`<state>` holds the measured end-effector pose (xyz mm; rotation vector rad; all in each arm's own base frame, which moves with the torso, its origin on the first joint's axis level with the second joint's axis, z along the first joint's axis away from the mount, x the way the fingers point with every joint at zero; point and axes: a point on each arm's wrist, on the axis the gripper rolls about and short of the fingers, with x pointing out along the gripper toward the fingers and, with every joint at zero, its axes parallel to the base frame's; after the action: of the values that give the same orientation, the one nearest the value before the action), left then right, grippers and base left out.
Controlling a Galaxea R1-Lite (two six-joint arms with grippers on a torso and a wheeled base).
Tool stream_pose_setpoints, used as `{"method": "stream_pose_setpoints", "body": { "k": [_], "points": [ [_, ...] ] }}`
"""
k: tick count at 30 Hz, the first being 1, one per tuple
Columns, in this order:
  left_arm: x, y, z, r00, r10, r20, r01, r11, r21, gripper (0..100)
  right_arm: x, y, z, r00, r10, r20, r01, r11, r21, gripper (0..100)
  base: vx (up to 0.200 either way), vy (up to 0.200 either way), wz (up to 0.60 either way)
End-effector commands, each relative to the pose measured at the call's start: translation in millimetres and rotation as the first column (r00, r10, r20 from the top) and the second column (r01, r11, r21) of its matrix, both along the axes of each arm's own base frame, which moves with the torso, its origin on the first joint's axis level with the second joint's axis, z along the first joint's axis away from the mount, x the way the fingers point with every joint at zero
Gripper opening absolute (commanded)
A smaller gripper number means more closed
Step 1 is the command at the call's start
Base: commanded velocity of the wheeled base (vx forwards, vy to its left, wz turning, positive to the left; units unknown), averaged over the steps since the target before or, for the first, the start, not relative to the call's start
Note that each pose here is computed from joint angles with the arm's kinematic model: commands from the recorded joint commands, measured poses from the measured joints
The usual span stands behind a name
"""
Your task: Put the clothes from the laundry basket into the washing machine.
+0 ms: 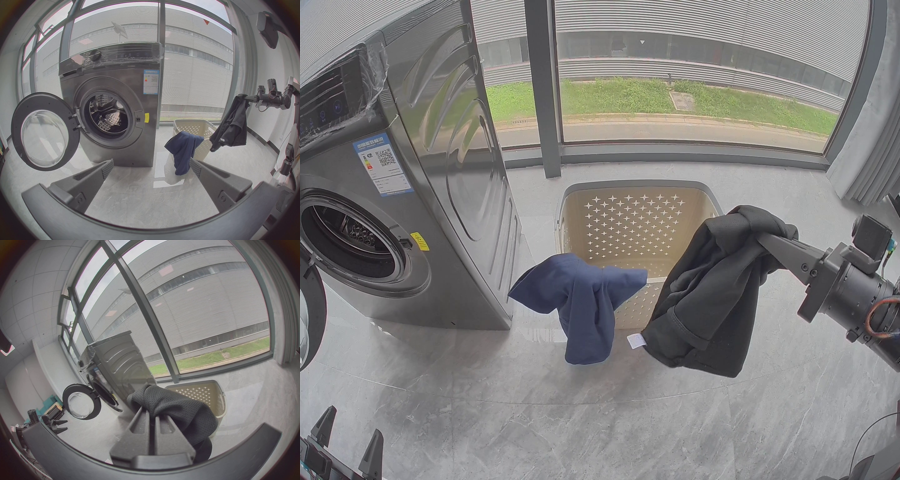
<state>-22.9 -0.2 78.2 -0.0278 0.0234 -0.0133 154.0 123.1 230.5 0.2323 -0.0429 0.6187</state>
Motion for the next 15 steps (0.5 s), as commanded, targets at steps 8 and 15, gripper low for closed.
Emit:
{"method": "stream_pose_setpoints", "body": {
  "k": [8, 15],
  "points": [
    [0.1, 0.0, -2.5, 1.000, 0.000, -0.001, 0.000, 1.000, -0.001, 100, -0.8, 1.0, -1.9, 1.000, 0.008, -0.006, -0.008, 1.000, -0.003, 0, 0.000, 0.200, 0.00],
    [0.1, 0.0, -2.5, 1.000, 0.000, -0.001, 0.000, 1.000, -0.001, 100, 0.1, 1.7, -4.4, 1.000, 0.008, -0.015, -0.008, 1.000, -0.008, 0, 0.000, 0.200, 0.00]
  ]
}}
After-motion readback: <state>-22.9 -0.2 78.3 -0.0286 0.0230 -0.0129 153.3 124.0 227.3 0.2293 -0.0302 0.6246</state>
